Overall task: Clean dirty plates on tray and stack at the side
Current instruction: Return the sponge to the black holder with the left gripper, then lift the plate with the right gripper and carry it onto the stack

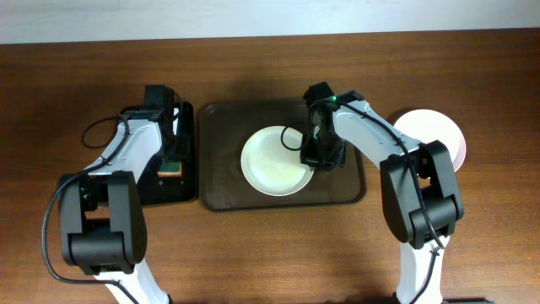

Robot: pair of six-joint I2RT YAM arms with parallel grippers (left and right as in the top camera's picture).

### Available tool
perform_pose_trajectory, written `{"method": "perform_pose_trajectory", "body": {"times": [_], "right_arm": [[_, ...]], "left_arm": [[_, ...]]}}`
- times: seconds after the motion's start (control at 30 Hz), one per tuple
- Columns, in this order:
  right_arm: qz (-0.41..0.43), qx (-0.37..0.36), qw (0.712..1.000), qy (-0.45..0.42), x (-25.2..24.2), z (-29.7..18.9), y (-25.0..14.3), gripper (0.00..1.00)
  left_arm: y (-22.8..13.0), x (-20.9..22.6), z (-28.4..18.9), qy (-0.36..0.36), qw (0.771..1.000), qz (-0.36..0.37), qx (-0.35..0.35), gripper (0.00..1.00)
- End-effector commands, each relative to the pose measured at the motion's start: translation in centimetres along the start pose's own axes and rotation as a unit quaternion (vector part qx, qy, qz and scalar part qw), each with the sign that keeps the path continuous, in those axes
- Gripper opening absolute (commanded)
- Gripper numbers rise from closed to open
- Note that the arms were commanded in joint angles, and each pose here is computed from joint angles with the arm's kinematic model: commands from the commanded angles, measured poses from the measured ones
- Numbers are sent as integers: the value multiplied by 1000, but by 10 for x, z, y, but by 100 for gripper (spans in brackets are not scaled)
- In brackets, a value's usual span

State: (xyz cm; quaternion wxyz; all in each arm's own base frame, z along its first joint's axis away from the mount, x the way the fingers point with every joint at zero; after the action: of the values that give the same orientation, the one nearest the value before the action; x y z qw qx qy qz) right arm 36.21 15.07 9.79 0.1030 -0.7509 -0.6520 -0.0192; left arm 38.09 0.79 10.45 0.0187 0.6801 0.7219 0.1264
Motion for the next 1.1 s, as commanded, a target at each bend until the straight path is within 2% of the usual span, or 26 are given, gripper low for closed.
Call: {"method": "perform_pose_trajectory", "body": {"times": [0.0, 0.03, 0.1, 0.17, 0.37, 0.4, 0.43, 0.47, 0.57, 0.6, 0.77, 0.83, 1.07], "right_arm": [[-3, 5, 1000, -19, -2, 6, -2, 4], [-2, 5, 1000, -19, -2, 6, -2, 4], [-3, 5, 1000, -19, -2, 6, -2, 4], [-3, 5, 1000, -19, -2, 6, -2, 4], [-9, 5, 1000, -19, -2, 6, -2, 4], [-22, 5, 1000, -18, -2, 6, -2, 4], [-30, 4, 999, -18, -1, 5, -1, 4], [-39, 2, 999, -17, -1, 4, 0, 4], [-44, -9, 999, -31, 0, -5, 3, 4], [-52, -15, 998, -36, 1, -9, 5, 4], [-82, -59, 991, -85, 2, -39, 15, 4], [-95, -80, 986, -114, 1, -56, 17, 4], [-99, -136, 972, -166, -2, -104, 16, 4]], "left_arm": [[3, -2, -5, -27, 1000, -3, -5, 57], [3, -3, -3, -33, 999, -3, -4, 54], [2, -3, -1, -33, 999, -3, 0, 20], [1, -3, -1, -33, 999, -2, 3, 0], [0, -3, -3, -33, 999, -2, 7, 0], [2, -2, -10, -33, 999, -3, 1, 3], [3, -1, -14, -34, 999, -4, -5, 18], [6, 0, -22, -34, 999, -5, -17, 38], [10, 3, -42, -36, 998, -12, -45, 67], [10, 4, -48, -37, 998, -17, -52, 73], [7, 6, -59, -37, 998, -18, -55, 79], [4, 6, -58, -36, 998, -17, -48, 86], [4, 6, -58, -36, 998, -17, -47, 90]]}}
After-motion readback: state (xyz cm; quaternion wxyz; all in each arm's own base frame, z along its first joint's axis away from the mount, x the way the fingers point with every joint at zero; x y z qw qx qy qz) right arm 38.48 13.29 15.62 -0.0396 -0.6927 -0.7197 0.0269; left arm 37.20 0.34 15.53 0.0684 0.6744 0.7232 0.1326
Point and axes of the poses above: each gripper's point midway between its finger pads, its own z axis out along the fingers, its own x axis along the line the jaws close on, y = z × x, the point moved 9 cm from there along -z, back along the fingers, and after that the axes turned 2 degrees about -z, right-handed, at the moved point
